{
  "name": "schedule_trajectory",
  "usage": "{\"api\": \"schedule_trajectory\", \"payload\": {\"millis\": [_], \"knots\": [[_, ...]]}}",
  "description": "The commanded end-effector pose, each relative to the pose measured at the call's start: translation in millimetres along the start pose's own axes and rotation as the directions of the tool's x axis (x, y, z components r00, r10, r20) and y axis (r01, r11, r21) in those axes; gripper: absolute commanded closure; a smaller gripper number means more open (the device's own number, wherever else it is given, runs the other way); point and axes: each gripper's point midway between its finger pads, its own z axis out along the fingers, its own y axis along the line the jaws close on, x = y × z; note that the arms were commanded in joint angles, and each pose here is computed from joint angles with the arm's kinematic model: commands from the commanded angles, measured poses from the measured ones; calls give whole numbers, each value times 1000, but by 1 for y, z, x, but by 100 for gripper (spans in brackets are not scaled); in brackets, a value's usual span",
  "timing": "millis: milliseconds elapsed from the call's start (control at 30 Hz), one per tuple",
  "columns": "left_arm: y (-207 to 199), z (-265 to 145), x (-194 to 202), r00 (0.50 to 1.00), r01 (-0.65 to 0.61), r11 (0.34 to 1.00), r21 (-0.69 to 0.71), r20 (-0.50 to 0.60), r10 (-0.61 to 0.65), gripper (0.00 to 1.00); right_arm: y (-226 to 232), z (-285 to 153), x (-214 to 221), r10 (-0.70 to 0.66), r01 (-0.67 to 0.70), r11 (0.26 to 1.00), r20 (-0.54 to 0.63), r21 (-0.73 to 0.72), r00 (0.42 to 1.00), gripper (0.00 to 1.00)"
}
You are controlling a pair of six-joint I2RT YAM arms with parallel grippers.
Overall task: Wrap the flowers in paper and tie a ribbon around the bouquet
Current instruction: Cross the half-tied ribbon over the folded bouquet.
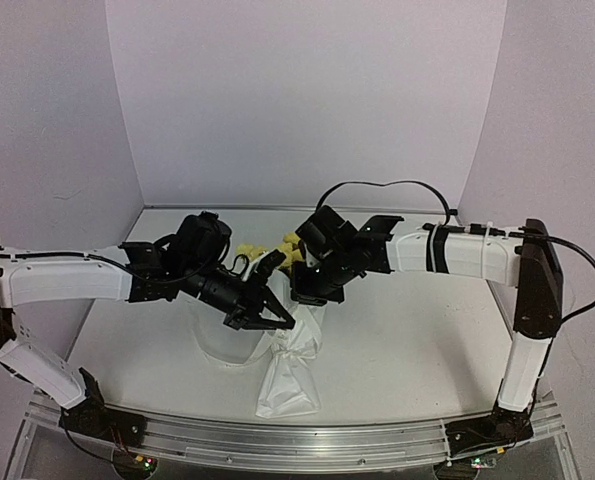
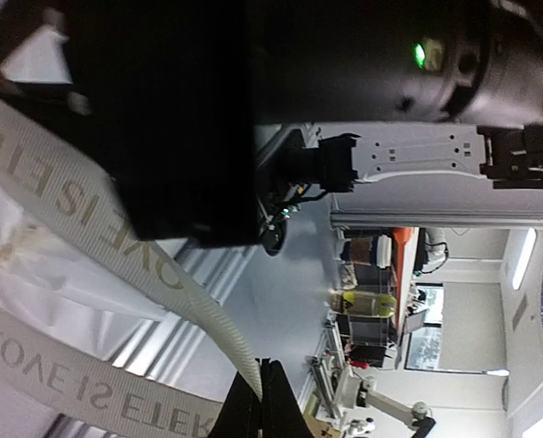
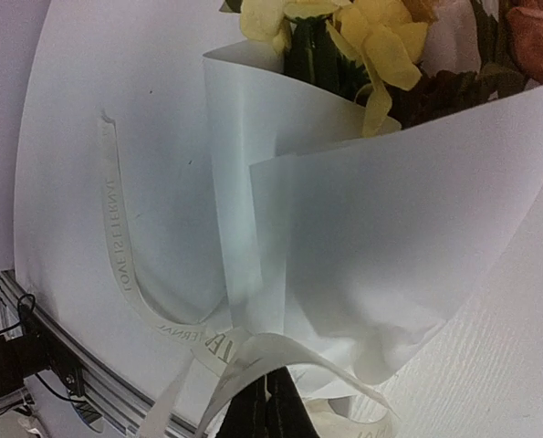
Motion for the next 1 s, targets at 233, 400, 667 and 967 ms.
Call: {"api": "schedule_trajectory", "payload": {"millis": [233, 400, 667, 967], "knots": [[-66, 23, -3, 983, 126, 953, 276, 95, -157, 96, 18, 1, -22, -48, 50, 995, 33, -88, 998, 100], [-66, 48, -3, 985, 106, 963, 249, 103, -136, 94, 18, 8, -19, -49, 51, 994, 20, -101, 999, 100], [-39, 101, -2, 980, 133, 968, 212, 118, -160, 92, 19, 4, -13, -72, 71, 989, 2, -131, 997, 100], [-15, 93, -19, 914, 155, 953, 260, 329, -239, 94, 23, -6, -10, -102, 99, 982, -7, -162, 995, 100]]}}
